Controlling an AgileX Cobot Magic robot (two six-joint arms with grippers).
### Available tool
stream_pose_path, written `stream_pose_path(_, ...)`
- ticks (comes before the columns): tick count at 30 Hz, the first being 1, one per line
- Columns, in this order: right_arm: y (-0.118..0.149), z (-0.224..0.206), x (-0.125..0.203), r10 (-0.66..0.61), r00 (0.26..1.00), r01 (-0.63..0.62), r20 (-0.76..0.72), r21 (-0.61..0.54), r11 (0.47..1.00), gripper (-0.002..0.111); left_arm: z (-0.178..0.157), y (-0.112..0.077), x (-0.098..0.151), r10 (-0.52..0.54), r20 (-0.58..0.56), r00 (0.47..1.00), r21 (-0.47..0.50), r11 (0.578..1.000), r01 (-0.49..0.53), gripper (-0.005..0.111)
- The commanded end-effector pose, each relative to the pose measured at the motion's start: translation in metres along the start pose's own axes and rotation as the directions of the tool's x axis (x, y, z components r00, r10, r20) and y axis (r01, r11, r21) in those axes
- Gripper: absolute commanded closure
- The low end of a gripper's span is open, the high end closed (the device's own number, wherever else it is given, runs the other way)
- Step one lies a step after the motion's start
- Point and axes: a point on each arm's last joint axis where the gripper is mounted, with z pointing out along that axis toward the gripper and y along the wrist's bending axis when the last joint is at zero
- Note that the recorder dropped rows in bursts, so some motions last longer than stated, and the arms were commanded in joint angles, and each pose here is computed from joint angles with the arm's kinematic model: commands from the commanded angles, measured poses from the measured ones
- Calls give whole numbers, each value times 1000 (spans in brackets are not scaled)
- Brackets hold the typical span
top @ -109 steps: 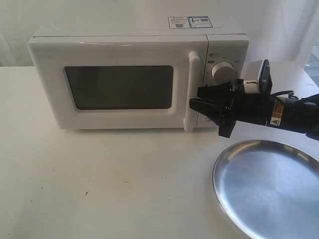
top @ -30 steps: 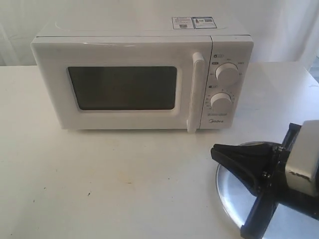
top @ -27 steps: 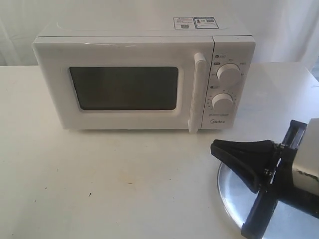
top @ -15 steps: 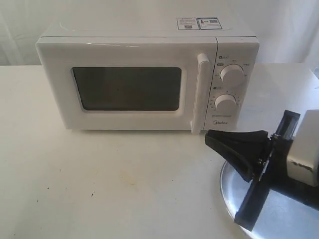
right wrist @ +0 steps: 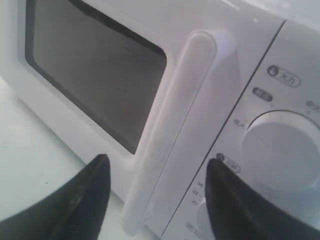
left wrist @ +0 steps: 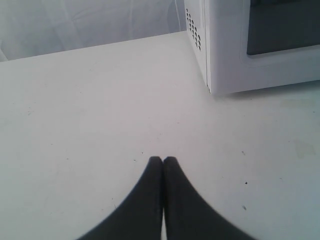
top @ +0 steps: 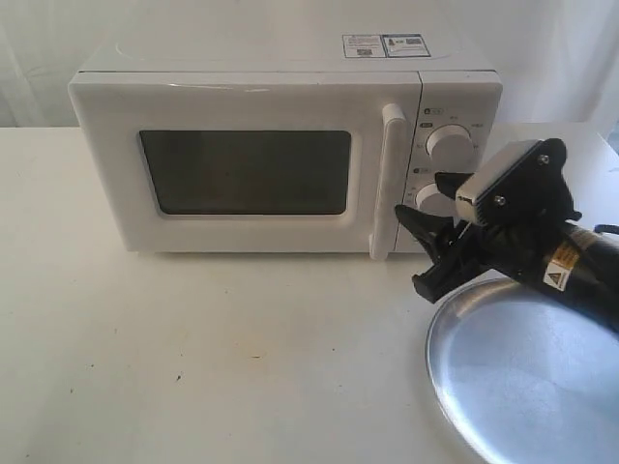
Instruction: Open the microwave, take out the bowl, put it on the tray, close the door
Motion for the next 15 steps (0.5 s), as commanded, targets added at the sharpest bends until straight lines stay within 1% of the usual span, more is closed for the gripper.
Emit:
stream_pose_path(1,-2,28,15,49,999,-50,-20,-71,996,57,0,0,-1,1,6,1000,3,1000,-1,107)
stream_pose_path(6,-3,38,19,72,997,-70,26,-83,994,58,0,0,-1,1,6,1000,3,1000,-1,107)
stream_pose_path(8,-6,41,18,67,997,-64,28,-79,995,60,0,0,-1,1,6,1000,3,1000,-1,107)
stream_pose_path(15,-11,49,15,54,998,-53,23,-69,996,60,0,0,-1,1,6,1000,3,1000,-1,107)
